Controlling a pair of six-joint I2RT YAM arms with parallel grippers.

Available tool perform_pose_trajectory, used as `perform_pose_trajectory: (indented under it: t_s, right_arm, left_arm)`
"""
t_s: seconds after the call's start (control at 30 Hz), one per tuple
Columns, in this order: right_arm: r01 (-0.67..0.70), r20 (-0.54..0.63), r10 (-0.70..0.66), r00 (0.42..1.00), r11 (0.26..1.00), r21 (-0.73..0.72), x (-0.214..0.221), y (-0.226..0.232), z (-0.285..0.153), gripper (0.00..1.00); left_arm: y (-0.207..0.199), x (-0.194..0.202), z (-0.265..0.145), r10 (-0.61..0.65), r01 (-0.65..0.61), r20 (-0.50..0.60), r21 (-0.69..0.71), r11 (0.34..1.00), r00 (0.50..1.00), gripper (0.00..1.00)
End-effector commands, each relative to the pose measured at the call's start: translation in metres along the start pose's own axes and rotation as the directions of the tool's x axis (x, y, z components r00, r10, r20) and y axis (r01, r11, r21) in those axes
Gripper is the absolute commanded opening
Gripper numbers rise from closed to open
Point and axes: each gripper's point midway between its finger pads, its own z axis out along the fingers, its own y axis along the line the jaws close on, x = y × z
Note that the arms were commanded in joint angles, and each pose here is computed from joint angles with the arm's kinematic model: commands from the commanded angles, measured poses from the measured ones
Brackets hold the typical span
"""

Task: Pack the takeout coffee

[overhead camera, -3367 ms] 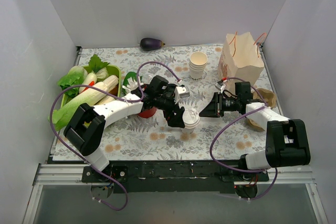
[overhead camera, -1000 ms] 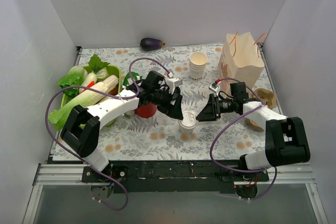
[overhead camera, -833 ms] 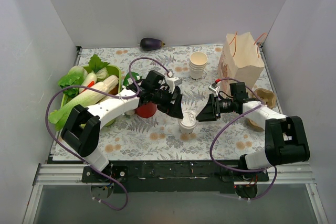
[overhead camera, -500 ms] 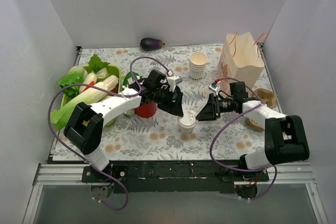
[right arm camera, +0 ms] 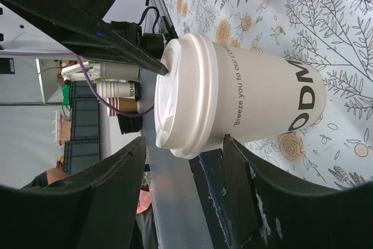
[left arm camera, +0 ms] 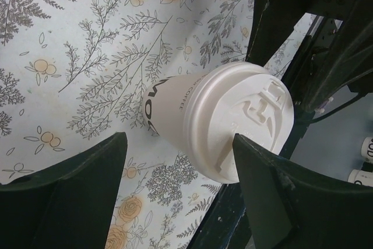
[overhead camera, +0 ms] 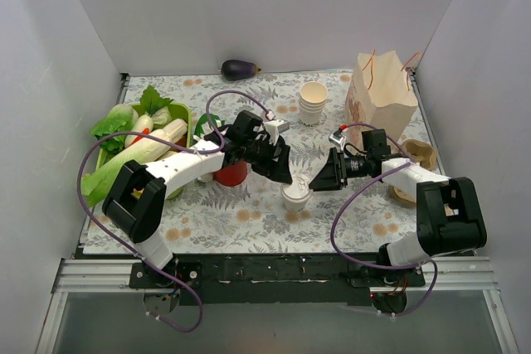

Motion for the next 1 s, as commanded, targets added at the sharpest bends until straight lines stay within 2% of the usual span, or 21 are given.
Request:
perform_pose_trajectory:
  t_s: [0.0,0.67,0.97]
  right_arm:
    - [0.017,-0.004,-0.017,1.0,1.0,-0.022,-0.002,0.0,0.002,0.63]
    - [-0.059,-0.003,0.059,0.998,0.998,-0.007,0.004,-0.011,0.006,0.66]
    - [-0.122,-0.001,0.123,0.992,0.991,0.062,0.014,-0.029,0.007,0.61]
  left_arm:
    - [-0.014,-0.011,0.0,0.04,-0.042,0.033,0.078,0.996,0.999,0.73]
    - [-0.017,-0.002,0.012,-0.02,0.015,0.032,0.148,0.989,0.999,0.71]
    - [-0.021,0.009,0.014,-0.036,0.029,0.029,0.205,0.978,0.999,0.7]
